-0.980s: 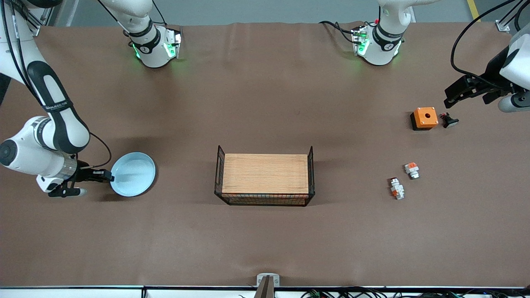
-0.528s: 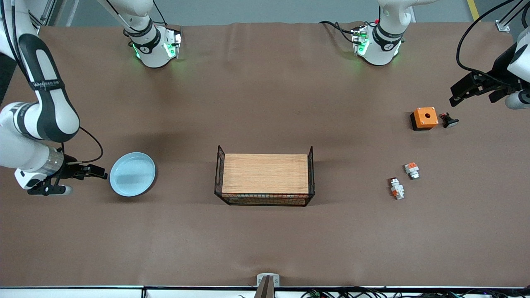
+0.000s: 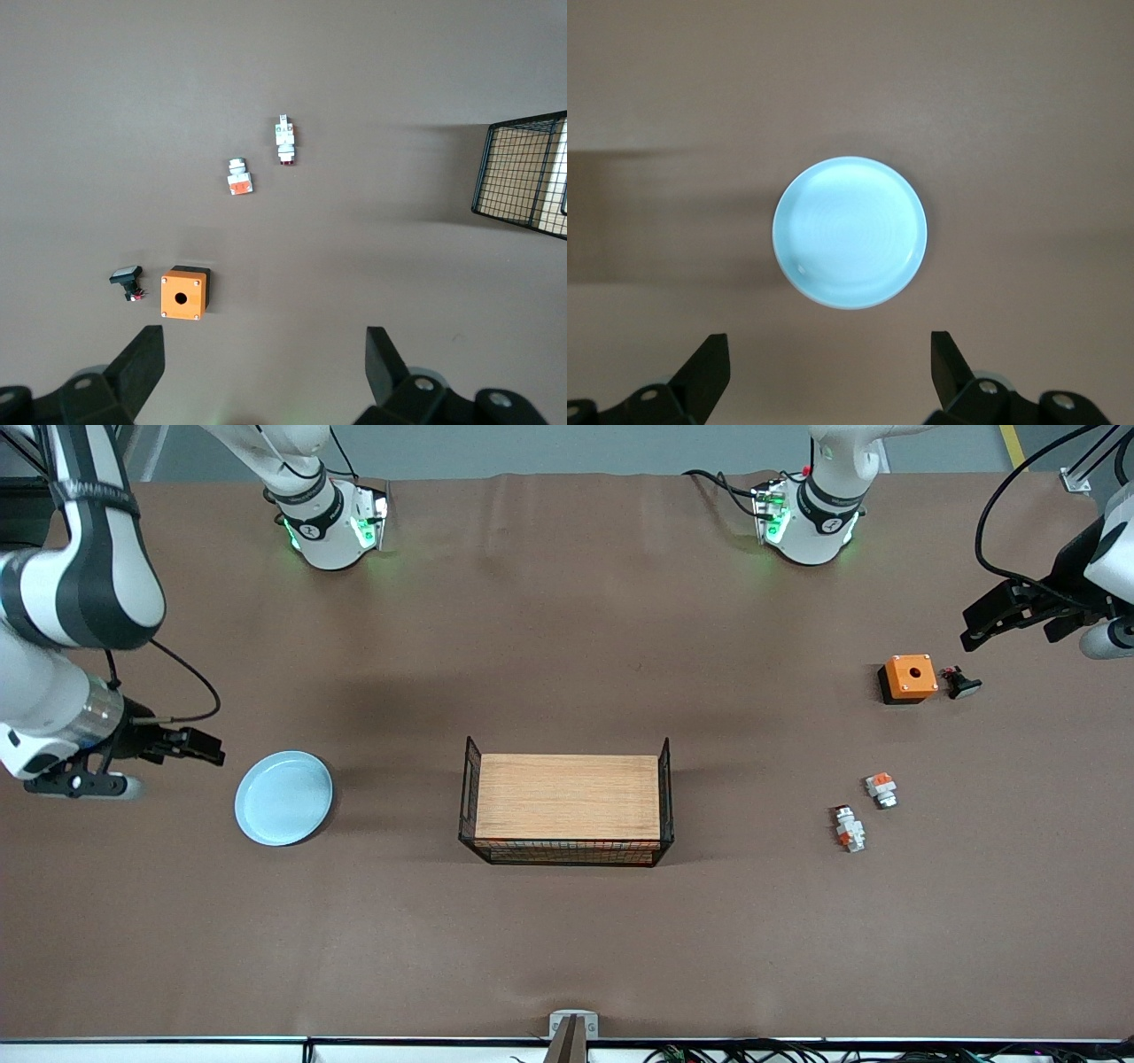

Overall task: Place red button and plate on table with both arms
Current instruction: 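Open the right gripper and draw it back from the plate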

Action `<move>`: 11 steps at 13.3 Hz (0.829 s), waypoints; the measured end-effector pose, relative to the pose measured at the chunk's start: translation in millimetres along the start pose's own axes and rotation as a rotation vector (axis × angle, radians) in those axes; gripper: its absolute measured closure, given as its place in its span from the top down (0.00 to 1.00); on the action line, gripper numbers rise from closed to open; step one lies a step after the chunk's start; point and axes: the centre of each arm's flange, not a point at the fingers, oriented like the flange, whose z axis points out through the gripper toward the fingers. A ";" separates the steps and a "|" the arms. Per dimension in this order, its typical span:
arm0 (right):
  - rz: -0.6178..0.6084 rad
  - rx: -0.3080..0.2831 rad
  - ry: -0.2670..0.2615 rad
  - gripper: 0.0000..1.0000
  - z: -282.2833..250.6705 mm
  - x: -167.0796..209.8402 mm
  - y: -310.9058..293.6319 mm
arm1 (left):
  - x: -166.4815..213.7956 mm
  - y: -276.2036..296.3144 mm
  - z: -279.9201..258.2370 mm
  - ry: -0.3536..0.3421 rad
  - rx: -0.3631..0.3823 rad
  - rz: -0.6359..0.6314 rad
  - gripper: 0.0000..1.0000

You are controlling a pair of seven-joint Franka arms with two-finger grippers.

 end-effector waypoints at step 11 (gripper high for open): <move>0.027 -0.038 -0.007 1.00 -170.2 -45.2 -0.1 | 0.2 -6.5 -0.2 -0.006 0.001 -0.021 1.00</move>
